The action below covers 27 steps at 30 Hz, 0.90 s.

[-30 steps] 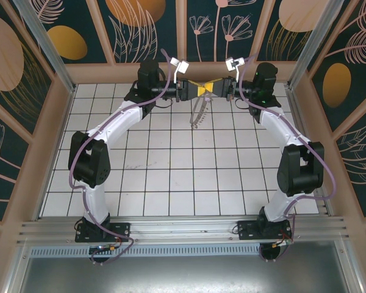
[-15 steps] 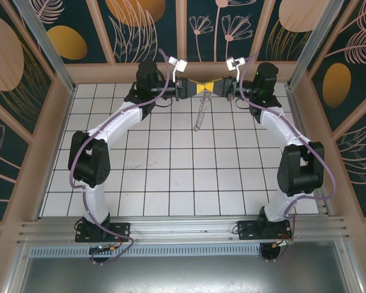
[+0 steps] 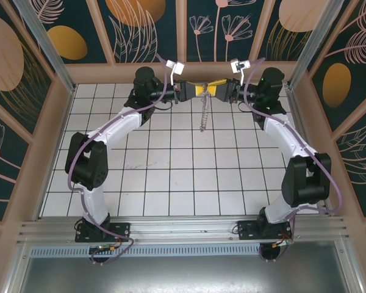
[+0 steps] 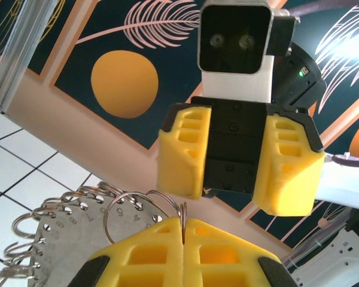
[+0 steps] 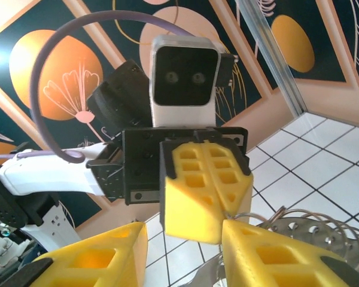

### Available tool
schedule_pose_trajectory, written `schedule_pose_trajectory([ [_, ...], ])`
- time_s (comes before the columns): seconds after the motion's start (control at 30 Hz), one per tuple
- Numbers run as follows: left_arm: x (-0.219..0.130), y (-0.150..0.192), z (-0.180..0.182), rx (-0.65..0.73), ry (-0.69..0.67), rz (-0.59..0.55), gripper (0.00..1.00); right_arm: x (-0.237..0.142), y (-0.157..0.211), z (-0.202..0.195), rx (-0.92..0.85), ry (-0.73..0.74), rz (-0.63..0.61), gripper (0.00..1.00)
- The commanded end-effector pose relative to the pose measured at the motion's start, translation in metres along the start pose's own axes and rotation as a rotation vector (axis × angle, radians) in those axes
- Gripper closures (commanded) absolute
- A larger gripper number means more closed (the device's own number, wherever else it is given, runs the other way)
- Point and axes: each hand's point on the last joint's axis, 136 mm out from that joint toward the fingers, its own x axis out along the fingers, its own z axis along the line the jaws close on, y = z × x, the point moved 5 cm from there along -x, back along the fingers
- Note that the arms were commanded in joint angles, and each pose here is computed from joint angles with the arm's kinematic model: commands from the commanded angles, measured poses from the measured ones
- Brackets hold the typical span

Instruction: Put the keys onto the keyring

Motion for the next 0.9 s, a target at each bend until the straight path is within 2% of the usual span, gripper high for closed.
schedule_pose_trajectory([
  [0.0,-0.006,-0.029,-0.052,0.129,0.085,-0.082,1.0,-0.006,-0.007,0.024,-0.093,-0.015,-0.034,0.61],
  [0.2,-0.004,-0.031,-0.069,0.152,0.107,-0.088,1.0,-0.008,0.0,0.025,-0.083,-0.017,-0.039,0.59],
  [0.37,-0.003,-0.033,-0.075,0.162,0.115,-0.089,1.0,-0.006,0.004,0.031,-0.09,-0.026,-0.043,0.63],
  [0.43,-0.001,-0.032,-0.076,0.164,0.117,-0.088,1.0,-0.005,0.003,0.034,-0.097,-0.03,-0.044,0.7],
  [0.63,0.0,-0.033,-0.072,0.157,0.102,-0.105,1.0,-0.006,0.007,0.037,-0.096,-0.031,-0.039,1.0],
  [0.87,0.001,-0.035,-0.071,0.158,0.1,-0.123,1.0,-0.001,0.019,0.04,-0.078,-0.044,-0.027,1.0],
])
